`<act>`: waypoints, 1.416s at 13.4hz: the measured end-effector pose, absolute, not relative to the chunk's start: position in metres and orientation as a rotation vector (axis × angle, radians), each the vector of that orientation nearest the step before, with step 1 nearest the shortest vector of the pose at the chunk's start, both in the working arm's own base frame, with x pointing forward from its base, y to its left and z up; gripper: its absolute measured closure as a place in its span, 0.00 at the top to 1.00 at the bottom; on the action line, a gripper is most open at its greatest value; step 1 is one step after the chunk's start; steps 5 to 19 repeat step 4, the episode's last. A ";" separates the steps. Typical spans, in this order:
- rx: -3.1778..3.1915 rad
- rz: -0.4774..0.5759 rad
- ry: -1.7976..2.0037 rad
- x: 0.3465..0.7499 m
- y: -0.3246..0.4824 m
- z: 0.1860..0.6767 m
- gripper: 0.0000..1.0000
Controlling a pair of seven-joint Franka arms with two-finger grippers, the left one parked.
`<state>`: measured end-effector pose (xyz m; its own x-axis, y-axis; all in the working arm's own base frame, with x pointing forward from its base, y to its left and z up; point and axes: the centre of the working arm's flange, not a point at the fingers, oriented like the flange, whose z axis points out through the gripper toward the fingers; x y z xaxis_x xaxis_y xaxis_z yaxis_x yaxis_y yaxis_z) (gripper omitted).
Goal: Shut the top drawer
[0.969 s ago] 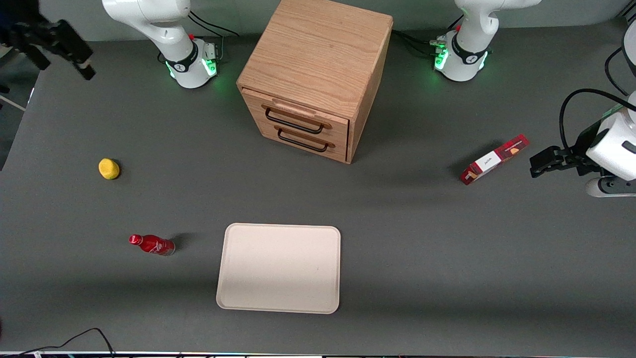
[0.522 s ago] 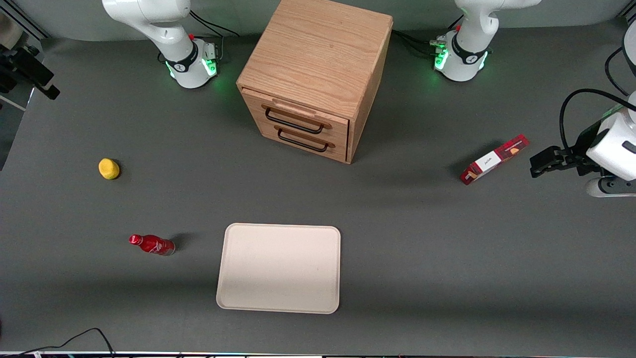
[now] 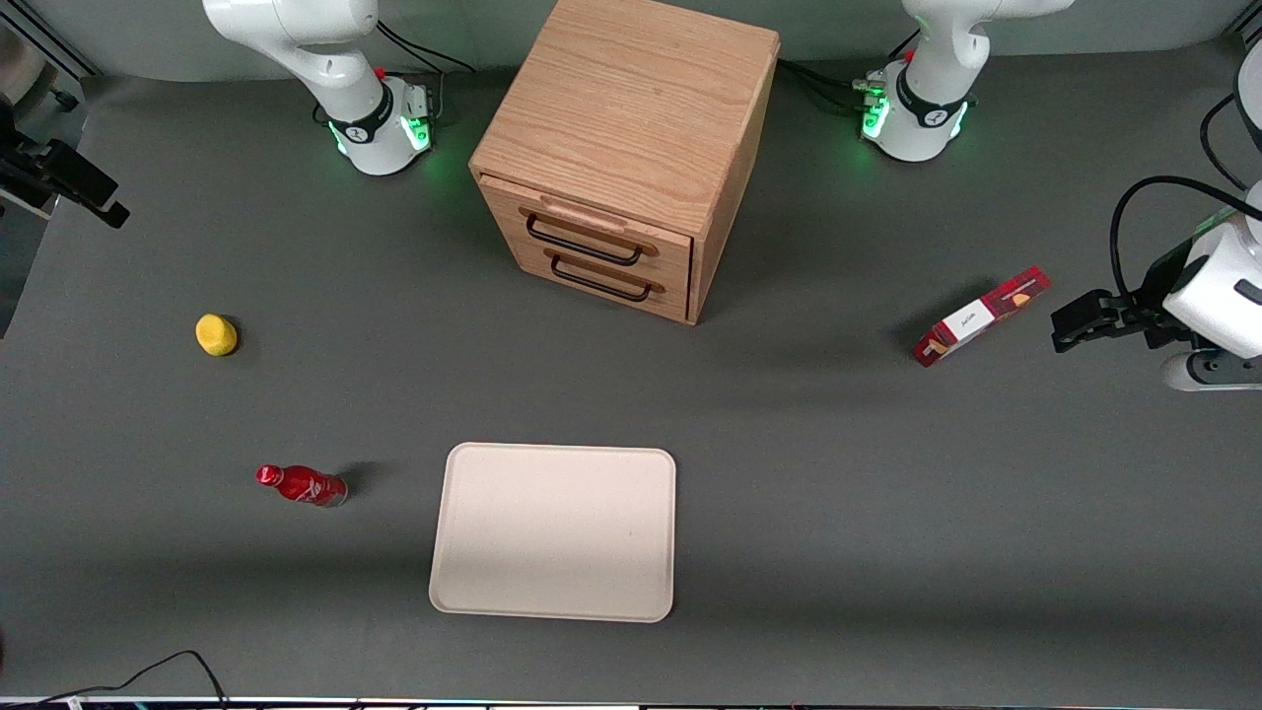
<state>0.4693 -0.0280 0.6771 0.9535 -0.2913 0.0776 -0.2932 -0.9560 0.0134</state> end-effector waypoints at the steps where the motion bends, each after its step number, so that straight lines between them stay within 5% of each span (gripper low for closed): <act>1: 3.084 0.119 -0.453 0.469 -0.030 0.677 1.00; 19: 3.121 0.096 -0.395 0.480 -0.012 0.663 1.00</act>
